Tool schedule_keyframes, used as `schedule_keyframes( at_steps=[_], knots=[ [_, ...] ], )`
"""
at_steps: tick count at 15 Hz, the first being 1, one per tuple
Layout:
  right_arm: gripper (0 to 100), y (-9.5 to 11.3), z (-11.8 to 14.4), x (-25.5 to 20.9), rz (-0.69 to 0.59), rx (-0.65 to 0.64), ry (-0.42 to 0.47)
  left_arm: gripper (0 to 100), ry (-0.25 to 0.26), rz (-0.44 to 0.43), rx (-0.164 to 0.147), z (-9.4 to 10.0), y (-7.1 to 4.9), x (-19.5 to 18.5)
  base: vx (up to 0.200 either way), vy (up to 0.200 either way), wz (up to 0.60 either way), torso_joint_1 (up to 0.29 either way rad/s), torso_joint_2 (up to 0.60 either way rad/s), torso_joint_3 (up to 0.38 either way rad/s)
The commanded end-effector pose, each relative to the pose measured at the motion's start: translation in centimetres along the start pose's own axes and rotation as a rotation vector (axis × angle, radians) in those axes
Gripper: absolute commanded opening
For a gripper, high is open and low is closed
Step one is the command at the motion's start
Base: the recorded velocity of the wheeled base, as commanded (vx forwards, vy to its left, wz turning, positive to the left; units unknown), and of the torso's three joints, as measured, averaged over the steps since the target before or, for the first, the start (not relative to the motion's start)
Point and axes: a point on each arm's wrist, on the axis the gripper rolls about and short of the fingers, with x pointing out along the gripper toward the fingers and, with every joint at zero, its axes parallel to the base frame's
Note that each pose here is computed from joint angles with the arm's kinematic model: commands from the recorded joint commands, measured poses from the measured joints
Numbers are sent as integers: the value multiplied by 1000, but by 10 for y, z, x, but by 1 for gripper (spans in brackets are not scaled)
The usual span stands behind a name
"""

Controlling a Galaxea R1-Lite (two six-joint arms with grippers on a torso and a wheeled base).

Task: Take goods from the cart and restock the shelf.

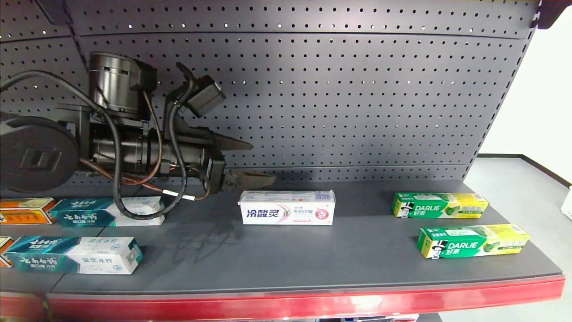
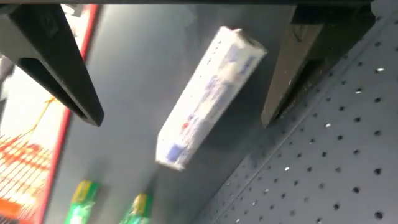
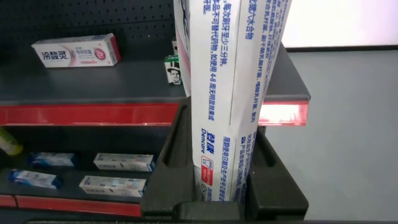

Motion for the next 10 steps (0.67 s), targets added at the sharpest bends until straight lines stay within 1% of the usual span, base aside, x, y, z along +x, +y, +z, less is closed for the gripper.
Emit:
schedule_keyframes(
  at_steps=[1, 2, 3, 5, 6, 7, 9, 10],
  knots=[
    [0, 0, 1, -1, 7, 9, -6, 100, 51, 8, 39, -17, 10, 3, 0, 0, 0, 0, 0, 0],
    [0, 0, 1, -1, 7, 8, -8, 100, 85, -7, 42, -22, 8, 2, 0, 0, 0, 0, 0, 0],
    [0, 1, 2, -2, 6, 9, -11, 100, 99, -14, 34, -24, 6, 1, 0, 0, 0, 0, 0, 0],
    [0, 1, 1, -2, 8, 9, -11, 100, 105, -13, 32, -28, 0, -5, 0, 0, 0, 0, 0, 0],
    [0, 0, -1, -2, 6, 9, -10, 100, 107, -14, 30, -31, -6, -10, 0, 0, 0, 0, 0, 0],
    [0, 0, -4, 0, 3, 10, -2, 100, 101, -11, 32, -40, -14, -17, 0, 0, 0, 0, 0, 0],
    [0, -1, -8, 2, -6, 7, 9, 100, 102, -11, 24, -54, -27, -25, 0, 0, 0, 0, 0, 0],
    [0, -1, -8, 2, -7, 7, 9, 100, 103, -12, 21, -58, -32, -30, 0, 0, 0, 0, 0, 0]
  ],
)
